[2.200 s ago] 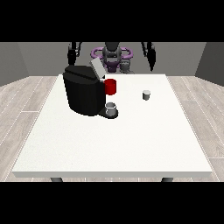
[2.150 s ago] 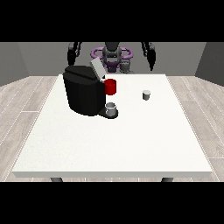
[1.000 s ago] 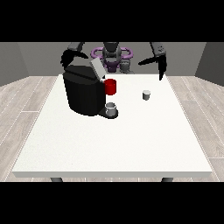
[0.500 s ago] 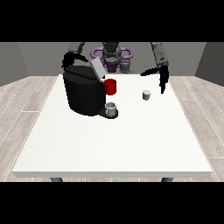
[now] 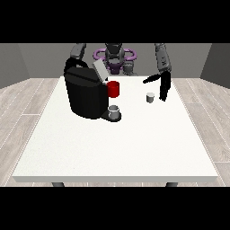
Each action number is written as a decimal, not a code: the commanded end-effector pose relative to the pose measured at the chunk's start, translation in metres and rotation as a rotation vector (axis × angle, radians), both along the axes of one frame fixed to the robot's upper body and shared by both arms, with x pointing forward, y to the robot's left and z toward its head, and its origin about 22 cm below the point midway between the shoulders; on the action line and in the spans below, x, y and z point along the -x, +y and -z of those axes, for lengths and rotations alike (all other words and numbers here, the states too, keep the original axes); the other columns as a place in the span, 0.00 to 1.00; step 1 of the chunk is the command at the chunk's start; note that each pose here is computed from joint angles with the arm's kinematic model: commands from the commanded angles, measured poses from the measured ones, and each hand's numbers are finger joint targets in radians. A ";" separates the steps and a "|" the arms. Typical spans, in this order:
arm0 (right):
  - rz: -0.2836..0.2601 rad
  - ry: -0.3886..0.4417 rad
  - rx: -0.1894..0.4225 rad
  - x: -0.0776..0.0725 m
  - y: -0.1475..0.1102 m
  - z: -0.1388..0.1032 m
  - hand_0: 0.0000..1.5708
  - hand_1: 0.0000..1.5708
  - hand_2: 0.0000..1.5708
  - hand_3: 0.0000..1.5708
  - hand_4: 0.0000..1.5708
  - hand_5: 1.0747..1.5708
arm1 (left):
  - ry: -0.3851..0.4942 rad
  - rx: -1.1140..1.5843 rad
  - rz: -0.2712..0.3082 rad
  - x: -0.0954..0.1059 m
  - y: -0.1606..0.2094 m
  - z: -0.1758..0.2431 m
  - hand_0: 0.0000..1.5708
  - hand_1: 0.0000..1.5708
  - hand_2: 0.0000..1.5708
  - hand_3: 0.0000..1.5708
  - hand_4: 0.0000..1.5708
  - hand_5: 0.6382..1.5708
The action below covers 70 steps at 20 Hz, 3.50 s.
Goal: Insert the coffee pod into the coffee machine and close the lid
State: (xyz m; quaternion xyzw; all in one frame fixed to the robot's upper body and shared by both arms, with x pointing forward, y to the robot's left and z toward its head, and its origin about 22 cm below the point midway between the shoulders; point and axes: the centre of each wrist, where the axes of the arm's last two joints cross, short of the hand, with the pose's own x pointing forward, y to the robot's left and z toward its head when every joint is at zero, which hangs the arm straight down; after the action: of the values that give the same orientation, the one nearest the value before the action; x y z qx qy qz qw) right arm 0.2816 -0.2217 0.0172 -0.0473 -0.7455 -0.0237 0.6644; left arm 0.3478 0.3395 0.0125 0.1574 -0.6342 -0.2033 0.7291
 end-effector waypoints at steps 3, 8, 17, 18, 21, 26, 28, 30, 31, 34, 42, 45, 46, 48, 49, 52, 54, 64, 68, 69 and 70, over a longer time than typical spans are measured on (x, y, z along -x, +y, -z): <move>0.047 0.027 0.017 -0.012 0.006 0.015 0.00 0.00 0.00 0.00 0.27 1.00 | 0.020 -0.086 0.028 -0.004 -0.003 0.005 0.28 0.28 0.39 0.19 0.00 1.00; -0.011 -0.008 0.029 -0.009 0.019 -0.009 0.00 0.00 0.00 0.00 0.27 1.00 | 0.019 -0.173 -0.035 -0.006 0.033 0.000 0.39 0.39 0.47 0.30 0.00 1.00; -0.055 -0.023 0.024 -0.002 0.037 -0.009 0.00 0.00 0.00 0.00 0.33 1.00 | -0.051 -0.323 -0.044 -0.022 0.023 -0.006 0.41 0.41 0.50 0.34 0.00 1.00; 0.023 0.036 0.015 -0.010 0.021 0.005 0.00 0.00 0.00 0.00 0.33 1.00 | 0.030 -0.350 0.060 -0.011 -0.013 0.027 0.43 0.43 0.52 0.35 0.00 1.00; -0.025 0.033 0.028 0.009 0.019 0.016 0.00 0.00 0.00 0.00 0.31 1.00 | -0.034 -0.344 -0.022 -0.005 0.001 0.034 0.46 0.46 0.55 0.41 0.15 1.00; -0.046 -0.024 -0.014 0.001 0.019 -0.006 0.00 0.00 0.00 0.00 0.31 1.00 | -0.103 -0.427 -0.068 -0.006 0.026 0.025 0.53 0.53 0.62 0.48 0.24 1.00; -0.017 -0.030 -0.009 -0.009 0.009 -0.010 0.00 0.00 0.00 0.00 0.33 1.00 | -0.130 -0.457 -0.024 -0.012 0.013 0.024 0.62 0.62 0.69 0.55 0.21 1.00; -0.013 0.002 -0.023 -0.012 -0.003 -0.012 0.00 0.00 0.00 0.00 0.33 1.00 | -0.075 -0.508 -0.007 -0.005 0.011 0.036 0.59 0.59 0.66 0.52 0.18 1.00; -0.040 0.001 -0.021 -0.010 0.014 -0.013 0.00 0.00 0.00 0.00 0.34 1.00 | -0.041 -0.506 -0.028 -0.017 0.018 0.017 0.57 0.57 0.64 0.49 0.20 1.00; 0.009 0.013 -0.028 -0.006 -0.009 0.004 0.00 0.00 0.00 0.00 0.27 1.00 | -0.018 -0.518 0.011 -0.005 0.011 0.037 0.71 0.71 0.75 0.61 0.18 1.00; 0.034 0.103 -0.037 -0.012 0.014 0.012 0.00 0.00 0.00 0.00 0.28 1.00 | -0.166 -0.433 0.181 -0.048 -0.036 -0.011 0.92 0.92 0.92 0.88 0.40 1.00; -0.002 0.130 -0.026 0.001 0.003 0.029 0.00 0.00 0.00 0.00 0.31 1.00 | -0.133 -0.449 0.204 -0.048 -0.029 -0.015 0.85 0.85 0.89 0.87 0.38 1.00; 0.013 0.060 -0.039 -0.011 -0.007 0.020 0.00 0.00 0.00 0.00 0.31 1.00 | -0.207 -0.452 0.186 -0.054 -0.012 -0.039 0.84 0.84 0.88 0.86 0.37 1.00; 0.002 0.086 -0.034 -0.014 0.008 0.019 0.00 0.00 0.00 0.00 0.30 1.00 | -0.230 -0.435 0.212 -0.066 -0.015 -0.065 0.79 0.79 0.84 0.84 0.34 1.00; 0.029 0.127 -0.053 -0.021 -0.006 0.026 0.00 0.00 0.00 0.00 0.32 1.00 | -0.183 -0.446 0.259 -0.075 -0.052 -0.069 0.80 0.80 0.84 0.83 0.34 1.00; -0.018 0.048 -0.017 -0.010 0.014 0.034 0.00 0.00 0.00 0.00 0.29 1.00 | -0.262 -0.447 0.227 -0.079 -0.033 -0.091 0.80 0.80 0.85 0.82 0.36 1.00; -0.030 0.057 -0.032 -0.010 -0.004 0.031 0.00 0.00 0.00 0.00 0.31 1.00 | -0.255 -0.431 0.216 -0.078 -0.033 -0.089 0.80 0.80 0.85 0.82 0.36 1.00; -0.057 0.063 -0.060 -0.013 0.005 0.023 0.00 0.00 0.00 0.00 0.33 1.00 | -0.299 -0.429 0.164 -0.097 -0.054 -0.142 0.68 0.68 0.78 0.78 0.33 1.00; -0.088 0.043 -0.009 -0.021 0.020 0.003 0.00 0.00 0.00 0.00 0.31 1.00 | -0.326 -0.402 0.109 -0.105 -0.046 -0.189 0.77 0.77 0.80 0.76 0.32 1.00; -0.059 0.020 -0.035 -0.038 0.012 -0.024 0.00 0.00 0.00 0.00 0.32 1.00 | -0.333 -0.422 0.136 -0.105 -0.050 -0.185 0.77 0.77 0.79 0.76 0.31 1.00; -0.091 0.020 0.003 -0.026 0.032 -0.009 0.00 0.00 0.00 0.00 0.32 1.00 | -0.342 -0.404 0.092 -0.107 -0.047 -0.205 0.79 0.79 0.80 0.76 0.30 1.00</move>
State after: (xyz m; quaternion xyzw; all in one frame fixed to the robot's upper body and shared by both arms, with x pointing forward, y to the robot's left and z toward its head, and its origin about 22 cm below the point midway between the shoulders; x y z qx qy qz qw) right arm 0.3066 -0.2054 0.0164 -0.0131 -0.7332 -0.0081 0.6798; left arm 0.4505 0.2920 0.1871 0.2908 -0.6928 -0.3534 0.5573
